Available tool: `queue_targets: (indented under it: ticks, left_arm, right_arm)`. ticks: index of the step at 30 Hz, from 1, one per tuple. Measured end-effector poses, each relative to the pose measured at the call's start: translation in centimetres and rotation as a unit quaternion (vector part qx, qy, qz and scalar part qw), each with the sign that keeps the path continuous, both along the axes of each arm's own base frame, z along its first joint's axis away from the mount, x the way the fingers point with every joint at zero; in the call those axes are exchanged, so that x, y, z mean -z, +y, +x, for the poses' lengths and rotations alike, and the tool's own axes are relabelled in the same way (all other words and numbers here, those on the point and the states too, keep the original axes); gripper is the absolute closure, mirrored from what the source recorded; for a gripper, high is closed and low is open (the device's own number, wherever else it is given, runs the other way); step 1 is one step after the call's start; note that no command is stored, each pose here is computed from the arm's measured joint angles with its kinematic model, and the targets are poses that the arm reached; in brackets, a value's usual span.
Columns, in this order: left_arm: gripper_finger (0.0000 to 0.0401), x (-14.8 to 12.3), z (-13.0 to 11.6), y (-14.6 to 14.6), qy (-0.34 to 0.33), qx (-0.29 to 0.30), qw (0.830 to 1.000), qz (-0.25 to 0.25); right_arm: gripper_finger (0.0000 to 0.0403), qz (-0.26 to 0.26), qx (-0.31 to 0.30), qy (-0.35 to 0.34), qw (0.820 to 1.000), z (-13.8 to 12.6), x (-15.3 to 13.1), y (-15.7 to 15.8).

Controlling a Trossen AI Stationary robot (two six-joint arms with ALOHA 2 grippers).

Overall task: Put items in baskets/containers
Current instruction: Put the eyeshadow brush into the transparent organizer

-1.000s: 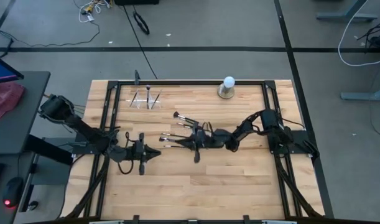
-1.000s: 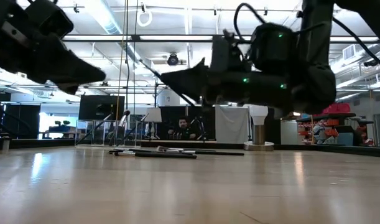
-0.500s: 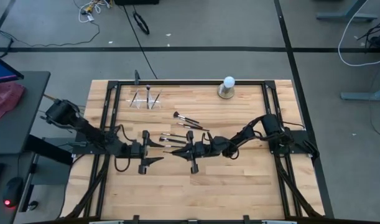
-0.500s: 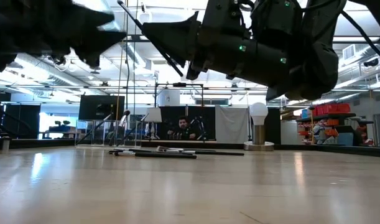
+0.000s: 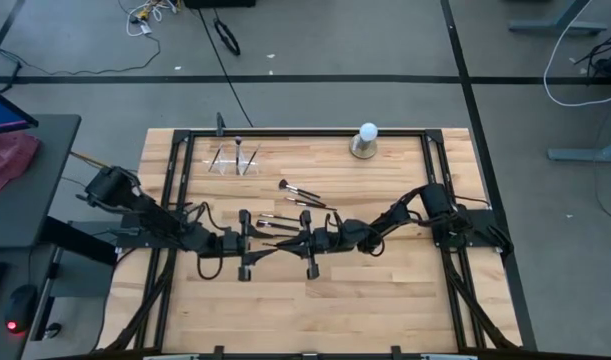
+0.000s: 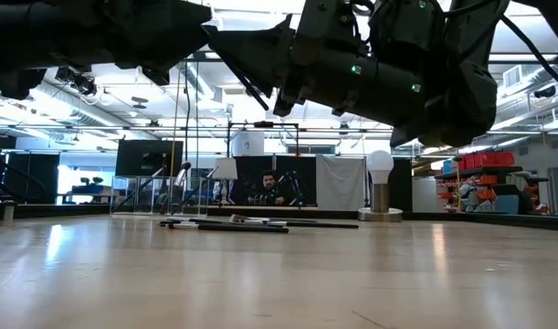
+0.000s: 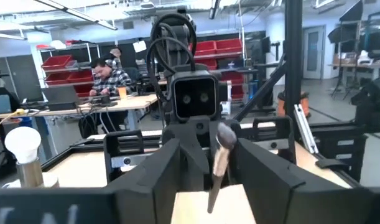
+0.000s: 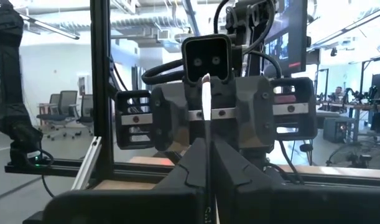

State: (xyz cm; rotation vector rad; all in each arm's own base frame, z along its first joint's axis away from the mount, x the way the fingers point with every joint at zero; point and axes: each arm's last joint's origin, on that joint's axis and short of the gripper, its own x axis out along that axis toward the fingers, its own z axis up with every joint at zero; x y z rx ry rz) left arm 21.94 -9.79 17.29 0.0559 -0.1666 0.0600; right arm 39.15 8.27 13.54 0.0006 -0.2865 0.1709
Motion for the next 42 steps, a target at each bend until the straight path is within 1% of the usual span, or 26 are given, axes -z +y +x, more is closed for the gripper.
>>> queue_targets:
  ticks: [4, 10, 12, 14, 18, 22, 25, 27, 29, 30, 32, 35, 38, 42]
  left_arm:
    - [0.029, 0.0, 0.0, 0.0, 0.0, 0.0, 1.0, -0.004]
    - [0.0376, 0.0, -0.1, -0.2, -0.001, 0.007, 1.0, -0.001]
    - [0.0382, 0.0, -0.2, -0.4, 0.0, 0.014, 1.0, 0.006]
    - [0.0382, 0.0, -0.3, -0.7, 0.002, 0.01, 1.0, 0.007]
    - [0.038, -0.5, -0.9, -1.0, 0.012, -0.02, 1.0, 0.004]
    - [0.0381, -1.4, -1.8, -0.9, 0.032, -0.063, 0.997, 0.006]
    - [0.0381, -2.8, -2.8, -0.2, 0.041, -0.111, 0.993, 0.0]
    - [0.0381, -3.6, -3.4, 0.6, 0.053, -0.161, 0.986, 0.0]
    - [0.0381, -5.0, -3.8, 1.4, 0.074, -0.211, 0.975, 0.011]
    - [0.0381, -5.9, -4.0, 1.8, 0.084, -0.227, 0.97, 0.018]
    - [0.0381, -7.7, -4.2, 2.7, 0.114, -0.244, 0.963, 0.031]
    - [0.0381, -10.6, -4.3, 4.5, 0.172, -0.259, 0.95, 0.029]
    - [0.0381, -12.8, -4.3, 6.8, 0.242, -0.274, 0.931, 0.009]
    - [0.0381, -14.0, -4.0, 10.3, 0.319, -0.281, 0.905, -0.026]
  right_arm:
    - [0.0396, -0.002, 0.0, -0.001, 1.0, 0.0, 0.0, 0.1]
    - [0.0396, -0.002, 0.001, -0.001, 1.0, 0.0, 0.0, 0.1]
    - [0.0394, 0.0, -0.001, 0.0, 1.0, 0.0, -0.1, 0.1]
    - [0.0385, 0.015, 0.001, 0.008, 1.0, 0.0, 0.0, 0.1]
    - [0.0343, 0.045, 0.005, 0.035, 0.998, -0.7, 0.3, -0.5]
    - [0.0287, 0.069, 0.037, 0.078, 0.994, -2.8, -0.3, -1.3]
    - [0.0254, 0.081, 0.058, 0.103, 0.99, -4.9, -0.8, -1.8]
    - [0.024, 0.089, 0.058, 0.114, 0.988, -6.1, -1.1, -1.9]
    - [0.0233, 0.096, 0.051, 0.115, 0.987, -7.1, -1.3, -1.7]
    - [0.0231, 0.096, 0.049, 0.118, 0.987, -7.4, -1.3, -1.6]
    - [0.023, 0.095, 0.051, 0.126, 0.986, -7.8, -1.0, -1.3]
    - [0.0229, 0.091, 0.059, 0.137, 0.985, -7.9, -0.7, -0.9]
    - [0.0229, 0.088, 0.067, 0.146, 0.983, -8.0, -0.5, -0.7]
    - [0.0229, 0.088, 0.069, 0.143, 0.983, -7.9, -0.6, -0.7]
